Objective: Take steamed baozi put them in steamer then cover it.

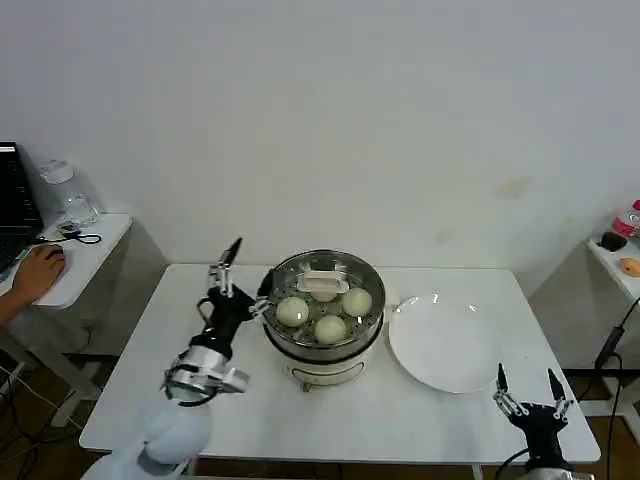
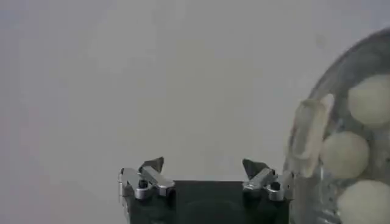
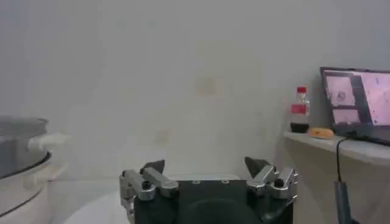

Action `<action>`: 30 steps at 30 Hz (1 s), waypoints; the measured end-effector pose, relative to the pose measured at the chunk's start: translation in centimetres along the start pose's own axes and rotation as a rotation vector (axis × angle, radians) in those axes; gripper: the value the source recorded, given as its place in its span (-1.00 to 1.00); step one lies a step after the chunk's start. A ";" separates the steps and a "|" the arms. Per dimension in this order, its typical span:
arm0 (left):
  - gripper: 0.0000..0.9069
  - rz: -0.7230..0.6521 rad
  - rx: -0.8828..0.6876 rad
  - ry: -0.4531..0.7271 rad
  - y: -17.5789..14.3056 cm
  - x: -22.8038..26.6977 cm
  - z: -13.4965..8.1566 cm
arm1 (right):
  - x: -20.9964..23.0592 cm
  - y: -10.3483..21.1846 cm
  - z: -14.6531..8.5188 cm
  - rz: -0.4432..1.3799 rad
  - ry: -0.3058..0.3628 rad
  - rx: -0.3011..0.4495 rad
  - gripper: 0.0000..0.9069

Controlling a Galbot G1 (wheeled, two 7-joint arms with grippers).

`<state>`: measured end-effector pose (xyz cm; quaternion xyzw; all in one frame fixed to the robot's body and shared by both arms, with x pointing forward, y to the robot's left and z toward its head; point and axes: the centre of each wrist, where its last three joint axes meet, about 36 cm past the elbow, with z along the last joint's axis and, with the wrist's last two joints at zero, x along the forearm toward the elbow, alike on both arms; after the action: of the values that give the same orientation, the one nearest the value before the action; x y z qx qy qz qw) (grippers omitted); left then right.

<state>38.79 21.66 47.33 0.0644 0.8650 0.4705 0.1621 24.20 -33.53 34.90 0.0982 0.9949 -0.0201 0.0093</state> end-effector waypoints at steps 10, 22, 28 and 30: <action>1.00 -0.096 0.299 -0.028 0.9 1.9 5.0 | -0.5 0.0 -0.1 -0.008 -0.004 0.009 1.00; 1.00 -0.168 0.568 0.011 -0.5 5.7 10.2 | -1.0 0.2 -0.1 -0.028 0.006 0.013 1.00; 1.00 -0.174 0.665 0.051 -2.2 8.5 12.0 | -1.1 0.4 -0.1 -0.044 0.010 0.012 1.00; 1.00 -0.172 0.683 0.061 -2.7 9.3 12.6 | -1.2 0.4 -0.2 -0.047 0.008 0.012 1.00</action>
<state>34.43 32.67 36.69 0.0279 0.9791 0.1403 0.1445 25.41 -33.34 35.13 0.0747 0.9969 -0.0259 0.0042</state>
